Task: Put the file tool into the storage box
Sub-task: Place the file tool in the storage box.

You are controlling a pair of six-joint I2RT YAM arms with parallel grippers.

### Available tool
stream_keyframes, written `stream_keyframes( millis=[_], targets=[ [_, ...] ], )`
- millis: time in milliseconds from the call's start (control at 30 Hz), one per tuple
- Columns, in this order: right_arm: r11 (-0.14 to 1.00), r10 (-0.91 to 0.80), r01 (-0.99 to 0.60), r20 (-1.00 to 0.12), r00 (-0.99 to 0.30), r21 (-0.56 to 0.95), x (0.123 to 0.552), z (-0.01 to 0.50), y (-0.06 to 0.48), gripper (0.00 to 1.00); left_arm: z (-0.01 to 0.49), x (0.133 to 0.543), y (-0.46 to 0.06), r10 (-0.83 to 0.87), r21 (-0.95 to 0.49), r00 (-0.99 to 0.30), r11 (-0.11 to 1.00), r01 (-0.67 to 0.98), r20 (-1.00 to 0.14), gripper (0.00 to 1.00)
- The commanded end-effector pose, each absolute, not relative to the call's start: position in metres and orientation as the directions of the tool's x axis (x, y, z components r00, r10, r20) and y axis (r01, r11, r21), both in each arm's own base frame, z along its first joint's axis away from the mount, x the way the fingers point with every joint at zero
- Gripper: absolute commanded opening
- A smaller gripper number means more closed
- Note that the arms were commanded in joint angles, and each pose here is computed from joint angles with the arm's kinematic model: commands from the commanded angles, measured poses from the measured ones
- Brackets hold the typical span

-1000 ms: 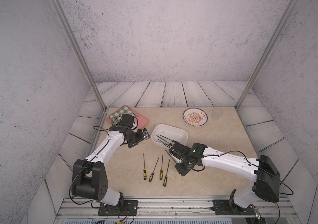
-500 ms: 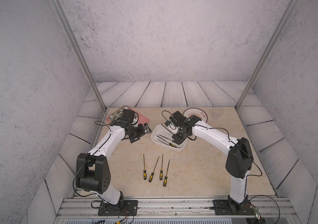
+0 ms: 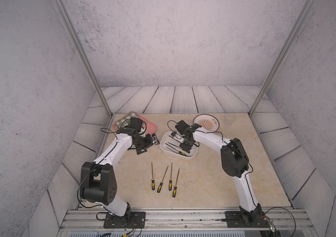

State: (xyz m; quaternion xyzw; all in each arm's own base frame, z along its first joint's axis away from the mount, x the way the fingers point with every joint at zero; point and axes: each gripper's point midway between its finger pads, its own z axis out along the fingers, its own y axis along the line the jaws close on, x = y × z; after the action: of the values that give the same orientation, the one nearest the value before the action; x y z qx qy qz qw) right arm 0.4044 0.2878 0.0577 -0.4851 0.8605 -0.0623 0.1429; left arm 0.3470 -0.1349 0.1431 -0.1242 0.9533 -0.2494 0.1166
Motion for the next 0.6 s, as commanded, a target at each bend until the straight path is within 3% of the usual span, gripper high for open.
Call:
stream_keyframes(
  millis=[0,200,567],
  targets=[
    [0.508,-0.861,-0.817,-0.185,-0.473,-0.272,0.413,0.053,0.286,0.12,0.137,0.342,-0.131,-0.276,-0.483,-0.951,0.857,-0.178,-0.138,1.00],
    [0.507,-0.861,-0.825,-0.185,-0.474,-0.248,0.411,0.041,0.290,0.15,0.136,0.345,-0.132,-0.285,-0.481,-0.949,0.856,-0.189,-0.132,1.00],
    [0.534,-0.841,-0.835,-0.192,-0.506,-0.133,0.393,0.040,0.297,0.32,0.144,0.356,-0.133,-0.298,-0.487,-0.943,0.852,-0.192,-0.149,1.00]
  ],
)
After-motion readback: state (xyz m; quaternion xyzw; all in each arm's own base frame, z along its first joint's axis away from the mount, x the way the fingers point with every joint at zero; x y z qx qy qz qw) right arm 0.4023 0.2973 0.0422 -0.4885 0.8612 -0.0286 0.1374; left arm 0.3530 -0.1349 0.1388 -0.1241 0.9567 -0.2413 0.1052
